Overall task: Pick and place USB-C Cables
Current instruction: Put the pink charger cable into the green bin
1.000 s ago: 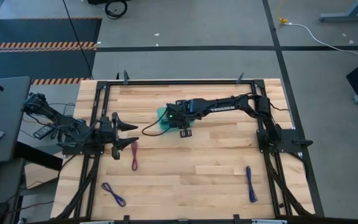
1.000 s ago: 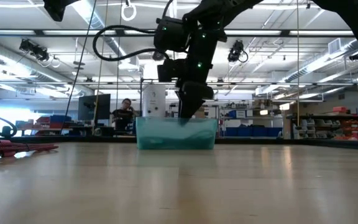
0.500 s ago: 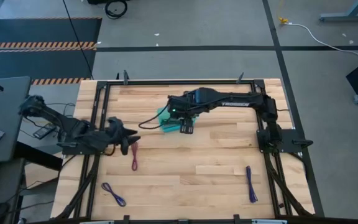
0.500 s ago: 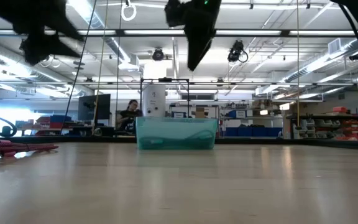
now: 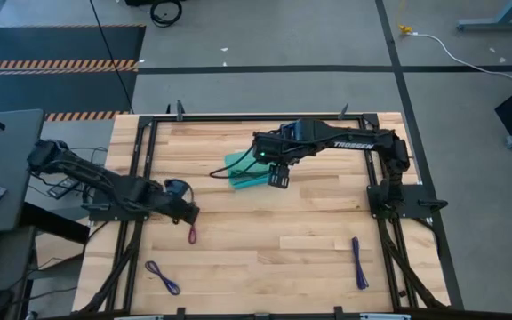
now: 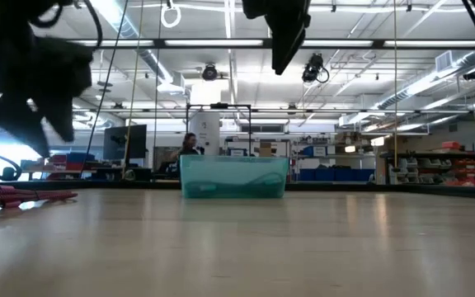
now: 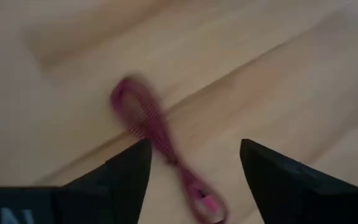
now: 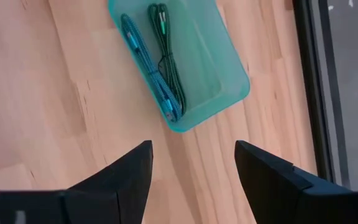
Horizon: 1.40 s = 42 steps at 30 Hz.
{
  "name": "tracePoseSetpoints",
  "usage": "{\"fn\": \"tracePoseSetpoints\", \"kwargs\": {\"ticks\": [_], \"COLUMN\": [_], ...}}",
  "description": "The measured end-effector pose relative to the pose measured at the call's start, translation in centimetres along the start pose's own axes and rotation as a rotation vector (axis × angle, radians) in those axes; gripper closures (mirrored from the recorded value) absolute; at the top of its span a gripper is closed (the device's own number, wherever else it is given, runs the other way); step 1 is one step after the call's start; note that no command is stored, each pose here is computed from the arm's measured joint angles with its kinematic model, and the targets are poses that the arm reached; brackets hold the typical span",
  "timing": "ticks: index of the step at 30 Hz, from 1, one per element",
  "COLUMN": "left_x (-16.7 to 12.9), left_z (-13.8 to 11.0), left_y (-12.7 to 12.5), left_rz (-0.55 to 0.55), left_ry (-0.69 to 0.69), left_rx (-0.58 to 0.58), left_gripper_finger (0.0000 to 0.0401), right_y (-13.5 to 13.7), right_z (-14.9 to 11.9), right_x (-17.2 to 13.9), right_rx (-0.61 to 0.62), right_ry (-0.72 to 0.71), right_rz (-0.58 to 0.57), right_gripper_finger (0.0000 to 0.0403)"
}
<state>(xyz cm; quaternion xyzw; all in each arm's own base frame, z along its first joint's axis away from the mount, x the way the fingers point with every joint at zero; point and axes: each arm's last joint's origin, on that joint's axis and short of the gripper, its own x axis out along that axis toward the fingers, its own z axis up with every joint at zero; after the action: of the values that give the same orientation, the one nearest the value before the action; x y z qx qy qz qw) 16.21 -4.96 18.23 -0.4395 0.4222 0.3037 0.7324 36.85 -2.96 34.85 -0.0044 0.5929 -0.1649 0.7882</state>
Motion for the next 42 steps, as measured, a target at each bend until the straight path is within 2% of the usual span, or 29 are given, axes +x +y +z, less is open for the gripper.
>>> {"fn": "tracePoseSetpoints", "kwargs": {"ticks": [4,8,10,14,18,22,25,28,30,33,35,39,42], "left_x": [1.7,2.8,3.5,5.2,6.1,5.8,5.6,6.0,6.1,6.1,5.7,3.7,1.6], "left_z": [-0.3,-0.5,-0.6,-1.2,-1.4,-0.9,-0.3,0.2,0.5,1.5,2.8,6.4,9.6], "left_y": [0.1,-0.5,-0.8,-0.7,-0.7,-1.3,-1.4,-1.6,-1.5,-1.5,-1.8,-4.0,-6.6], "left_rz": [0.100,0.102,0.101,0.187,0.259,0.307,0.333,0.317,0.317,0.311,0.316,0.267,0.188], "left_ry": [0.076,0.070,0.072,0.132,0.151,0.155,0.149,0.146,0.155,0.179,0.148,0.071,-0.016], "left_rx": [-0.045,-0.070,-0.090,-0.109,-0.078,-0.018,0.041,0.089,0.131,0.187,0.242,0.388,0.505], "left_gripper_finger": [0.0122,0.0110,0.0108,0.0108,0.0114,0.0161,0.0239,0.0340,0.0379,0.0380,0.0381,0.0382,0.0382], "right_y": [-0.1,0.0,0.0,0.0,0.0,0.1,0.1,0.0,0.0,-0.3,-0.6,-1.3,-1.8], "right_z": [0.0,0.0,-0.1,-0.1,-0.3,-0.6,-0.9,-1.4,-1.4,-1.7,-2.1,-2.9,-3.8], "right_x": [0.0,0.0,0.0,0.0,0.0,0.0,-0.1,-0.1,-0.1,-0.8,-1.8,-3.8,-5.5], "right_rx": [0.001,-0.001,-0.001,-0.002,-0.008,0.008,0.005,-0.001,-0.004,-0.005,0.002,0.026,0.051], "right_ry": [0.004,0.004,0.005,0.009,0.029,0.054,0.088,0.137,0.142,0.122,0.096,0.043,-0.002], "right_rz": [-0.013,-0.019,-0.020,-0.021,-0.023,-0.026,-0.031,-0.040,-0.048,-0.060,-0.057,-0.049,-0.044], "right_gripper_finger": [0.0169,0.0169,0.0169,0.0169,0.0169,0.0169,0.0169,0.0169,0.0169,0.0171,0.0175,0.0182,0.0186]}}
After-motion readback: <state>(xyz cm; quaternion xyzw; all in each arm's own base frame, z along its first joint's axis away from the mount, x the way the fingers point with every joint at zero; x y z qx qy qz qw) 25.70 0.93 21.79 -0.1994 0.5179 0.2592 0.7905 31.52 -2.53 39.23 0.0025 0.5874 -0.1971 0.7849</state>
